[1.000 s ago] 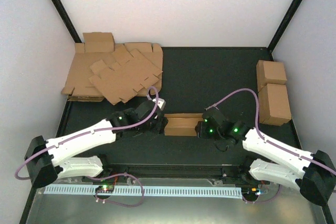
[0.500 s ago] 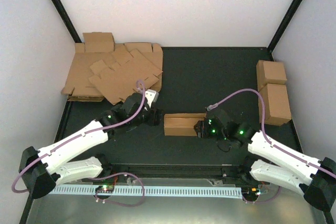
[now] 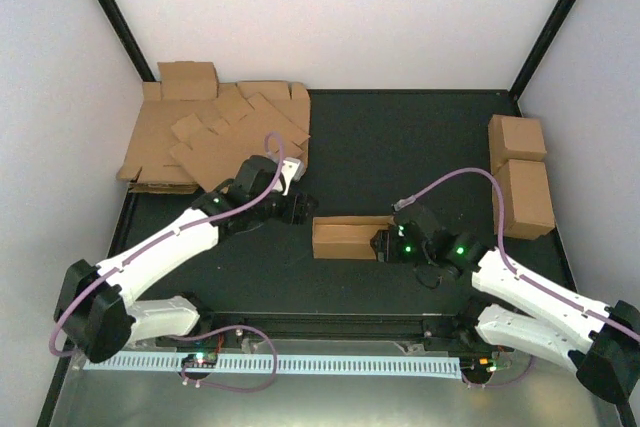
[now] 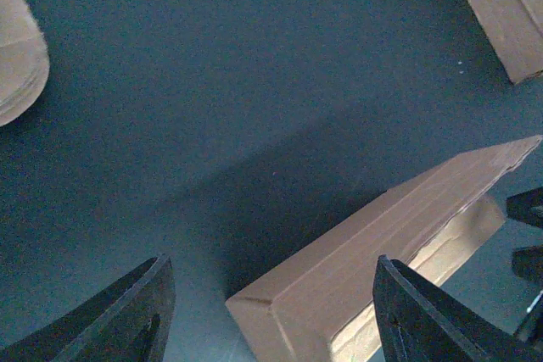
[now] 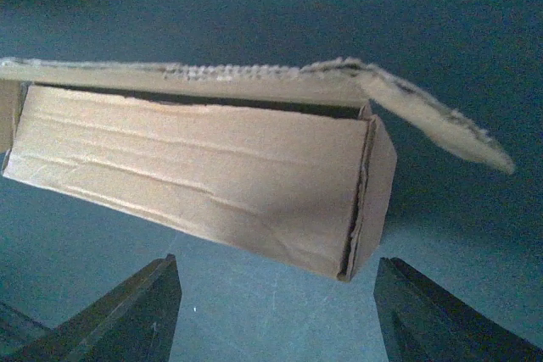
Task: Fold the paper box
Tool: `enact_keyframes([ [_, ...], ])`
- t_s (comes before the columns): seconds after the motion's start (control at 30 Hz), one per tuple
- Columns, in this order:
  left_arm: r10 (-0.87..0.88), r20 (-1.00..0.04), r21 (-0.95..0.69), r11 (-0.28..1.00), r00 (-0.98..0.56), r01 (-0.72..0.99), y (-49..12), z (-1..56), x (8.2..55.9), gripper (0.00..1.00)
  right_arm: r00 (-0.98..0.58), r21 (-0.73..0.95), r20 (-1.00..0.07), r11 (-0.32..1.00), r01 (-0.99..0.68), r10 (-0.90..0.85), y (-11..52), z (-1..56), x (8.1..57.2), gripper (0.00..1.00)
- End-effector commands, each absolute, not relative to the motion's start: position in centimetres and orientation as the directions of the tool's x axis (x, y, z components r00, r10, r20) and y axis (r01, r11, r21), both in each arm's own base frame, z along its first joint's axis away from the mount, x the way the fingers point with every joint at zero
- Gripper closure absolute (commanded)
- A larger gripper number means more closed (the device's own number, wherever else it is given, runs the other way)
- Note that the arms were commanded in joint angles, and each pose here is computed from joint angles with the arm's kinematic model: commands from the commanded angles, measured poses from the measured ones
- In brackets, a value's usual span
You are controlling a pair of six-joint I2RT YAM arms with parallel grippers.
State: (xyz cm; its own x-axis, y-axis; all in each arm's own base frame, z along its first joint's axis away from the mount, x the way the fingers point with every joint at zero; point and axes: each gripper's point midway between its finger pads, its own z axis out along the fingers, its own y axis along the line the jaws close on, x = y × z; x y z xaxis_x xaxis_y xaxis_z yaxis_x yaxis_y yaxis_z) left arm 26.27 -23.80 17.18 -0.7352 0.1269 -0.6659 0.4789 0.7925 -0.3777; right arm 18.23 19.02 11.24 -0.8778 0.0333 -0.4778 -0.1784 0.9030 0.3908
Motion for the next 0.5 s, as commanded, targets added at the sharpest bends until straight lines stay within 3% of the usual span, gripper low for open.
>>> enact_keyframes([
  [0.0, 0.156, -0.674, -0.417, 0.727, -0.722, 0.546, -25.5, 19.4, 26.5, 0.34, -0.865, 0.409, -0.499, 0.896, -0.173, 0.061, 18.9, 11.9, 18.9, 0.34],
  [0.47, 0.181, -0.659, -0.419, 0.718, -0.730, 0.556, -26.1, 18.3, 26.7, 0.35, -0.867, 0.424, -0.493, 0.890, -0.166, 0.072, 18.4, 11.8, 19.2, 0.34],
])
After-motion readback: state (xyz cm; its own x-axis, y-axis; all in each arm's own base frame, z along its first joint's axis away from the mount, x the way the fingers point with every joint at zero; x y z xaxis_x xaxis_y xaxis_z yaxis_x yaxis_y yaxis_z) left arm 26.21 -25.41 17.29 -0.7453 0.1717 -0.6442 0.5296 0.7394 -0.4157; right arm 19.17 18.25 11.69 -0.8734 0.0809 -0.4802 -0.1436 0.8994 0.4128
